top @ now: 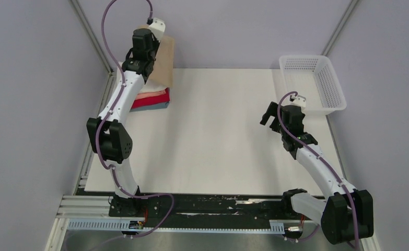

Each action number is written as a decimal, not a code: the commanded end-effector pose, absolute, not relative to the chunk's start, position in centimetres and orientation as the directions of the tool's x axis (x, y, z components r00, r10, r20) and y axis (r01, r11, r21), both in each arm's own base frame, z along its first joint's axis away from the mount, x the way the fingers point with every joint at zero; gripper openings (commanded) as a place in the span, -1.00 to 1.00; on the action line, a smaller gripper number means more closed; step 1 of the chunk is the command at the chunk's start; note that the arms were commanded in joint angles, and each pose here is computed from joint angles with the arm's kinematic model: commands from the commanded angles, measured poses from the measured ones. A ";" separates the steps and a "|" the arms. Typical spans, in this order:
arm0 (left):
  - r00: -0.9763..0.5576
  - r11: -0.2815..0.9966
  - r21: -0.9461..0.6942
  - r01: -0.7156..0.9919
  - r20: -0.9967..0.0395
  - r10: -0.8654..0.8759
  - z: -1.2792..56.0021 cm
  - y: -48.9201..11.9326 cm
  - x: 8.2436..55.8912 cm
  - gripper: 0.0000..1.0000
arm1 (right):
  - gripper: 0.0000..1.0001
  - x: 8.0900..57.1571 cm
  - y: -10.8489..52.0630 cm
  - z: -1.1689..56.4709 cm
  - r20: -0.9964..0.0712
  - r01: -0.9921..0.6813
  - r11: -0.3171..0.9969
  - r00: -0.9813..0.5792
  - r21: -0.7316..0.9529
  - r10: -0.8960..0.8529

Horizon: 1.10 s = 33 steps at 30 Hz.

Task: Fold and stack the t-shirts
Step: Put the neatly folded tshirt into the corner of the board with the left arm

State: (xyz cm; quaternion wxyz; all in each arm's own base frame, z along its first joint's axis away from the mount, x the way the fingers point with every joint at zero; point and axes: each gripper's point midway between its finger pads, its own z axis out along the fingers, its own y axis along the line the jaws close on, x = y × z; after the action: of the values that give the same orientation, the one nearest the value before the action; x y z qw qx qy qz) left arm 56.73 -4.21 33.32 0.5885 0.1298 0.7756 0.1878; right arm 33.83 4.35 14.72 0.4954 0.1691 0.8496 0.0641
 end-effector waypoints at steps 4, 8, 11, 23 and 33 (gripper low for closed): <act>-0.055 0.934 0.342 -0.106 -0.940 0.338 43.8 -3.3 54.2 -1.00 | 1.00 34.3 3.9 15.7 -0.830 0.244 0.927 -0.422 0.284 0.365; -0.085 0.943 0.324 -0.076 -0.944 0.317 42.0 -3.1 54.6 -1.00 | 1.00 34.3 3.9 15.4 -0.827 0.248 0.926 -0.427 0.283 0.367; -0.116 0.945 0.323 -0.058 -0.942 0.315 40.4 -3.1 55.0 -1.00 | 1.00 34.3 4.0 15.4 -0.825 0.247 0.927 -0.430 0.283 0.367; -0.285 0.953 0.302 -0.002 -0.914 0.289 32.3 0.2 58.2 -1.00 | 1.00 33.8 2.9 15.8 -0.837 0.288 0.922 -0.409 0.258 0.363; -0.401 0.935 0.354 -0.008 -0.858 0.321 28.0 3.6 61.0 -1.00 | 1.00 33.6 2.5 16.1 -0.843 0.302 0.918 -0.394 0.257 0.366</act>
State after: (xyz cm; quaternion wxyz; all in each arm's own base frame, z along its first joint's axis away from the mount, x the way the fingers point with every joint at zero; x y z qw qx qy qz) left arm 60.15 3.16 25.19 0.5125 0.0933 0.8402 0.1510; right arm 33.20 3.04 14.23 0.4883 0.1843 0.8524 0.0309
